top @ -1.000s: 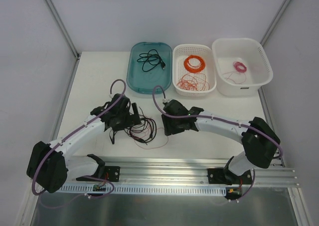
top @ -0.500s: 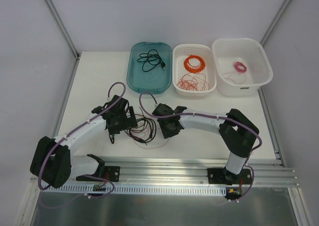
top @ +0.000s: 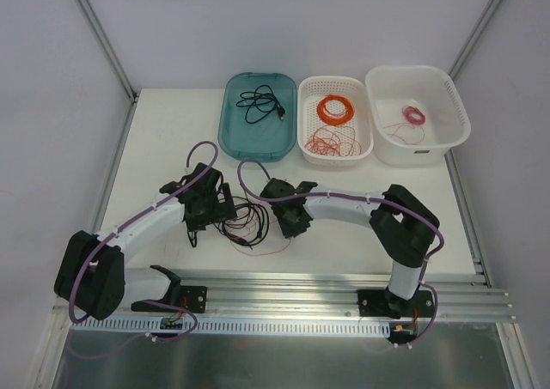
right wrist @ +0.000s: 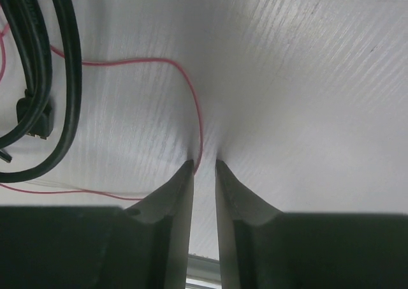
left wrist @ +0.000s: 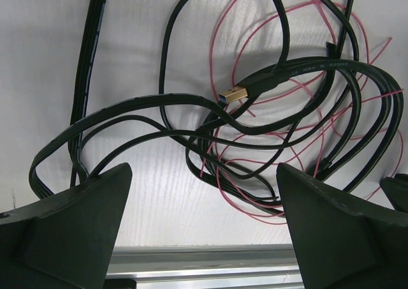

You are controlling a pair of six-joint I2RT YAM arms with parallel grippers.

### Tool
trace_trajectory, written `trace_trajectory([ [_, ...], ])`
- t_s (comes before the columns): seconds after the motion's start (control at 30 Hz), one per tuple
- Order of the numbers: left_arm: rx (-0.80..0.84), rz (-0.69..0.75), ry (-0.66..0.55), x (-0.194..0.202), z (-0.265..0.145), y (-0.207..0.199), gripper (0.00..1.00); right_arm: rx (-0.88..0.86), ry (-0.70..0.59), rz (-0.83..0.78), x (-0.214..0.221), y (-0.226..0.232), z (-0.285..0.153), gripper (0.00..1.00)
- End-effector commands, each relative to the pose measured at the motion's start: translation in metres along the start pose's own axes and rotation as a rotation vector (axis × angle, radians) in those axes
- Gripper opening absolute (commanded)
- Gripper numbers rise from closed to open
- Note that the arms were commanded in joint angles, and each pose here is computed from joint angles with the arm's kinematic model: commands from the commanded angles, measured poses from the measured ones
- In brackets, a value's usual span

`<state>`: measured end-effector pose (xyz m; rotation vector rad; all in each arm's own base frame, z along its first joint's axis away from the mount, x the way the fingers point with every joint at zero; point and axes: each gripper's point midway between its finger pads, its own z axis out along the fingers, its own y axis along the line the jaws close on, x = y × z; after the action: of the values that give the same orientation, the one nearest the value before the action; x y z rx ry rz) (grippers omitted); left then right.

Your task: Untangle the cables

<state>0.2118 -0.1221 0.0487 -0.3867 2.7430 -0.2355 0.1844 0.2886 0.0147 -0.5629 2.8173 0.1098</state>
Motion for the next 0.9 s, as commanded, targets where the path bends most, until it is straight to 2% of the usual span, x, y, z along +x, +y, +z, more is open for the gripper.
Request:
trace_trajectory([
  [0.0, -0.016, -0.001, -0.019, -0.008, -0.001, 0.003, 0.99, 0.006, 0.011, 0.021, -0.002, 0.005, 0.013, 0.20],
  [0.1, -0.023, -0.009, -0.019, -0.008, 0.001, 0.005, 0.99, 0.024, 0.018, 0.017, 0.000, 0.002, 0.013, 0.08],
  [0.13, -0.025, -0.009, -0.020, -0.008, 0.001, 0.006, 0.99, 0.036, 0.014, 0.024, 0.000, 0.000, 0.013, 0.01],
  [0.37, -0.049, -0.032, -0.019, -0.008, 0.004, 0.014, 0.99, 0.109, -0.017, 0.060, 0.000, -0.033, -0.003, 0.01],
  [0.63, -0.068, -0.055, -0.002, -0.008, 0.009, 0.023, 0.98, 0.201, -0.007, 0.229, 0.015, -0.120, -0.020, 0.01],
  [0.87, -0.080, -0.073, 0.007, -0.007, 0.011, 0.032, 0.99, 0.290, -0.065, 0.374, 0.017, -0.198, -0.057, 0.01],
])
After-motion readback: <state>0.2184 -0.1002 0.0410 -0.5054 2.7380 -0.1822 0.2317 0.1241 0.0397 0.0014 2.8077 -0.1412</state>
